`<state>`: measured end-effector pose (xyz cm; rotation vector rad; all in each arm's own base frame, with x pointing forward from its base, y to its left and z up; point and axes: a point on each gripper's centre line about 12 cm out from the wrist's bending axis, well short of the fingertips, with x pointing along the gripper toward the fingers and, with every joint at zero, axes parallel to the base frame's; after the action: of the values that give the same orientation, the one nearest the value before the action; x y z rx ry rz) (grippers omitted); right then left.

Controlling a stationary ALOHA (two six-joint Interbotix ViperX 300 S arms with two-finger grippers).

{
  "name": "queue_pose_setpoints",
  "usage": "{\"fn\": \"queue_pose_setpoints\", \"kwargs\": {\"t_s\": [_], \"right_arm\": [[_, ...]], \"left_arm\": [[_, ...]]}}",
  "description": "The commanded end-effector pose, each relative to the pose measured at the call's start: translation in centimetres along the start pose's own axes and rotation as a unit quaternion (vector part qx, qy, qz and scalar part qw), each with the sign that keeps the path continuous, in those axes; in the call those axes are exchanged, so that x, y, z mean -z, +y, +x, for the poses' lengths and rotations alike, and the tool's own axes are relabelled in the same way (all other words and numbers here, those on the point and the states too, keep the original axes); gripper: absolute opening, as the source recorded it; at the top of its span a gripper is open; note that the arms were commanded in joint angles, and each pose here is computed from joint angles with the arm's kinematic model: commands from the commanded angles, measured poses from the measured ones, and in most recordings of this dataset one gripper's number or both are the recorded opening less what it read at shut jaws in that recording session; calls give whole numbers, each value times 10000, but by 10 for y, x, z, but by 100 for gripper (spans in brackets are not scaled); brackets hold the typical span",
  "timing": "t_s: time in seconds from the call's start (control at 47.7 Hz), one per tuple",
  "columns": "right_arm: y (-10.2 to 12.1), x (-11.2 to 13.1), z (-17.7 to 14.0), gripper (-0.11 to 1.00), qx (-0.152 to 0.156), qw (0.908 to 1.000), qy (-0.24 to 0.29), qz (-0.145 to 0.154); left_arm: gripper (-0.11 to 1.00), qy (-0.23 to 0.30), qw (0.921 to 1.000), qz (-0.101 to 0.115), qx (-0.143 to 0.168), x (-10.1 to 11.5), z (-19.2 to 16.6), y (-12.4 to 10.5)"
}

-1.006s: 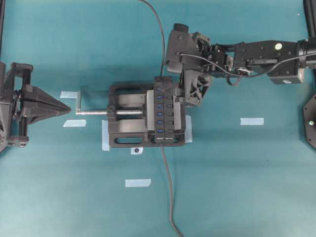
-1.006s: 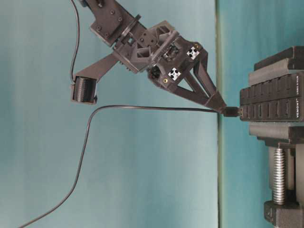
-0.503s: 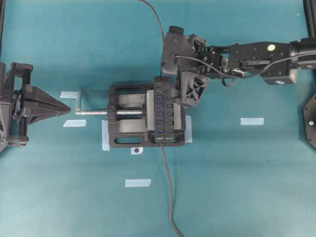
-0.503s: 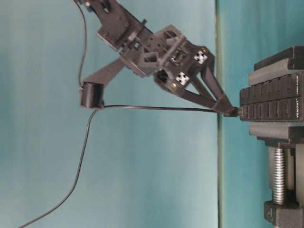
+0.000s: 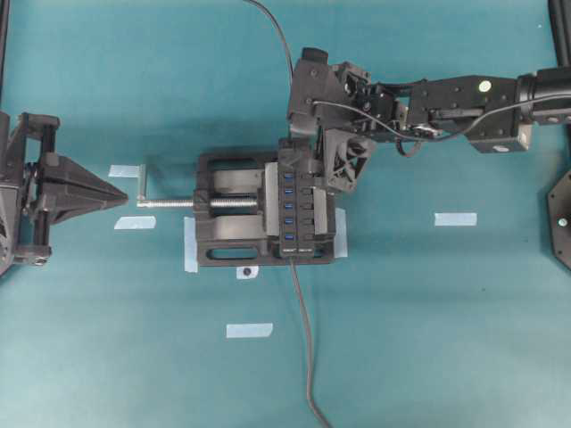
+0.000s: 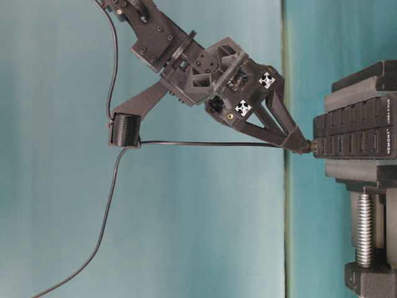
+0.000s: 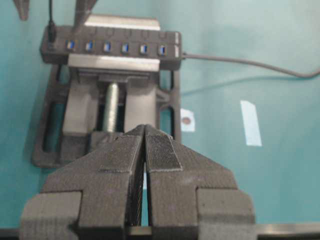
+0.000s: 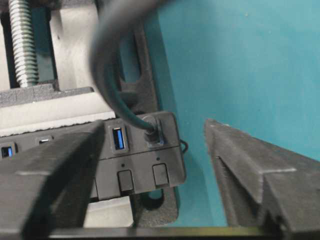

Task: Insert the USB into the center port of the fixed hub
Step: 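Pull the plug out of the end port with the right gripper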

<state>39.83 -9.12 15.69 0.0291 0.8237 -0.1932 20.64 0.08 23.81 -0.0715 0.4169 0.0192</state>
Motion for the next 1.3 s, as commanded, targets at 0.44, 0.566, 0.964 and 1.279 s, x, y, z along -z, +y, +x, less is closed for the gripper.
{"fn": "queue_pose_setpoints", "kwargs": {"t_s": [0.44,0.566,0.964,1.279], "right_arm": [[3,-13,-3,50,-26,9997,-240,6],[4,-11,-1,50,-34,9998,-209,8],[6,-14,-1,27,-49,9997,-241,7],[6,-15,-3,10,-65,9995,-264,139]], "left_arm": [[0,-130,9999,0,8,-11,0,-1],[0,-145,9999,7,9,-13,0,-1],[0,-153,9999,0,10,-14,0,-1],[0,-145,9999,0,10,-14,0,-1]]}}
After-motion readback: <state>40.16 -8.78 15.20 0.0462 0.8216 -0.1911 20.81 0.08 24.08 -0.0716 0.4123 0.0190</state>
